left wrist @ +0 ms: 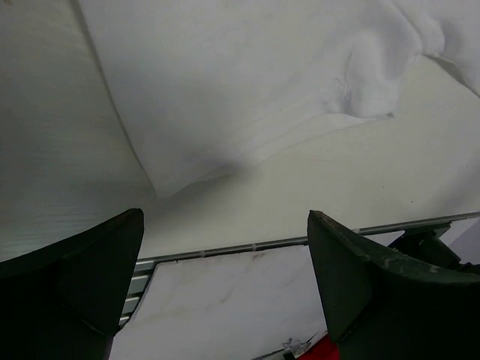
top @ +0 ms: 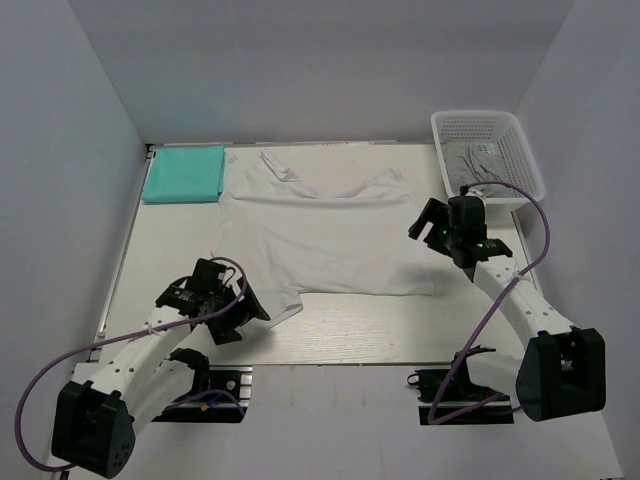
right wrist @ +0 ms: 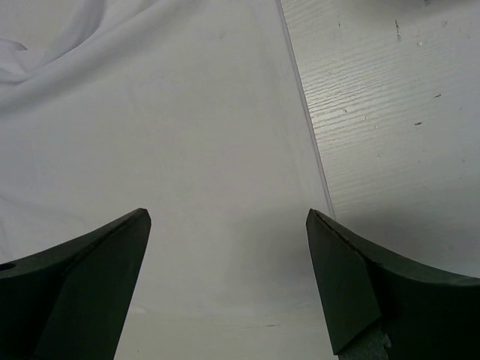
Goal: Fold and stack the t-shirts
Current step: Grap the side of the flattened tshirt closest away from the robot with both arms
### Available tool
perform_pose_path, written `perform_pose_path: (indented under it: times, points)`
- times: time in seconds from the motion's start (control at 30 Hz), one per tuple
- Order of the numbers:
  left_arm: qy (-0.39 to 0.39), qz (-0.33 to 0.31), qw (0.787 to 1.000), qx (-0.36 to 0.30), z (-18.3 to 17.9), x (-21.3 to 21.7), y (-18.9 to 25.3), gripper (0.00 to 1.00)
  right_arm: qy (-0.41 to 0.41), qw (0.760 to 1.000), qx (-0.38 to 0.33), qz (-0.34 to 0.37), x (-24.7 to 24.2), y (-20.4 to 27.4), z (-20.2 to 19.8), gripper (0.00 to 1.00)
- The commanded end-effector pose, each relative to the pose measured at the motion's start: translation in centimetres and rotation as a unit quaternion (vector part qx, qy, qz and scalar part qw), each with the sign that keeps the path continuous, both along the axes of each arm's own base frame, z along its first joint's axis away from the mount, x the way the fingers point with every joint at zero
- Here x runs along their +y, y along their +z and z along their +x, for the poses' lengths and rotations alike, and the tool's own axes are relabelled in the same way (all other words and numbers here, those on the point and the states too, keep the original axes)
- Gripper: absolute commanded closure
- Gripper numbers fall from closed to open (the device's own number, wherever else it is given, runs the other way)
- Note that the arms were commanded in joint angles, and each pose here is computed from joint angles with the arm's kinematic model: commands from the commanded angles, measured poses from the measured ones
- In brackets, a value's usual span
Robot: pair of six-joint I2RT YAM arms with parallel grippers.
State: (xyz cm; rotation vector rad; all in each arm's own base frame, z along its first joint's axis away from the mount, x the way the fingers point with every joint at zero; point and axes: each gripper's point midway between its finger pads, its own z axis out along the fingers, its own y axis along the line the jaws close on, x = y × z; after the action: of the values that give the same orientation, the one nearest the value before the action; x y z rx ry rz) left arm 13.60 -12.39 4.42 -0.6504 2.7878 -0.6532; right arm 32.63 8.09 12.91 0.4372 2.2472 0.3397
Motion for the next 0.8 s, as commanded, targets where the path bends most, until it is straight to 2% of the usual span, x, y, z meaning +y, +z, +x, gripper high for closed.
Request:
perform_pose_path:
  times: [0.0,0.1,0.27,0.37,0.4,0.47,0.5,0.6,0.7,0.73,0.77]
  points:
    - [0.015,-0.001,0.999,0.032,-0.9,-0.3,0.1,0.00,-0.013,1.000,0.001,0.003,-0.5,-0.2,-0.1,0.10]
    - [0.026,0.027,0.997,0.071,-1.9,0.2,-1.6,0.04,-0.017,1.000,0.008,-0.001,-0.8,-0.8,-0.1,0.10]
    - [0.042,0.078,0.995,0.055,-0.8,1.3,-2.4,0.12,-0.017,1.000,0.018,-0.006,-1.1,-1.4,-0.3,0.10]
    - [0.045,0.092,0.994,0.039,0.0,1.6,-2.7,0.23,-0.013,1.000,0.019,0.001,-1.0,-1.5,-0.4,0.10]
    - [0.045,0.091,0.994,0.036,0.3,1.5,-2.8,0.31,-0.006,1.000,0.021,0.008,-0.8,-1.5,-0.6,0.10]
    - [0.046,0.089,0.994,0.032,0.5,1.4,-3.7,0.39,-0.003,1.000,0.022,0.014,-0.5,-1.6,-0.7,0.10]
    - [0.044,0.083,0.995,0.030,0.7,1.1,-3.7,0.47,-0.003,1.000,0.022,0.016,-0.6,-1.6,-0.8,0.10]
    - [0.039,0.073,0.996,0.036,0.4,0.8,-4.9,0.60,0.003,0.999,0.034,0.019,-0.3,-1.8,-1.2,0.10]
    - [0.036,0.080,0.995,0.041,0.0,0.9,-5.5,0.82,0.002,0.999,0.050,0.013,-0.6,-2.6,-2.4,0.10]
    - [0.038,0.084,0.995,0.039,0.1,1.1,-5.5,1.00,-0.004,0.998,0.059,0.006,-0.9,-3.2,-2.8,0.10]
    - [0.040,0.087,0.995,0.035,0.5,1.1,-5.0,1.00,-0.006,0.998,0.060,0.003,-1.1,-3.2,-3.3,0.10]
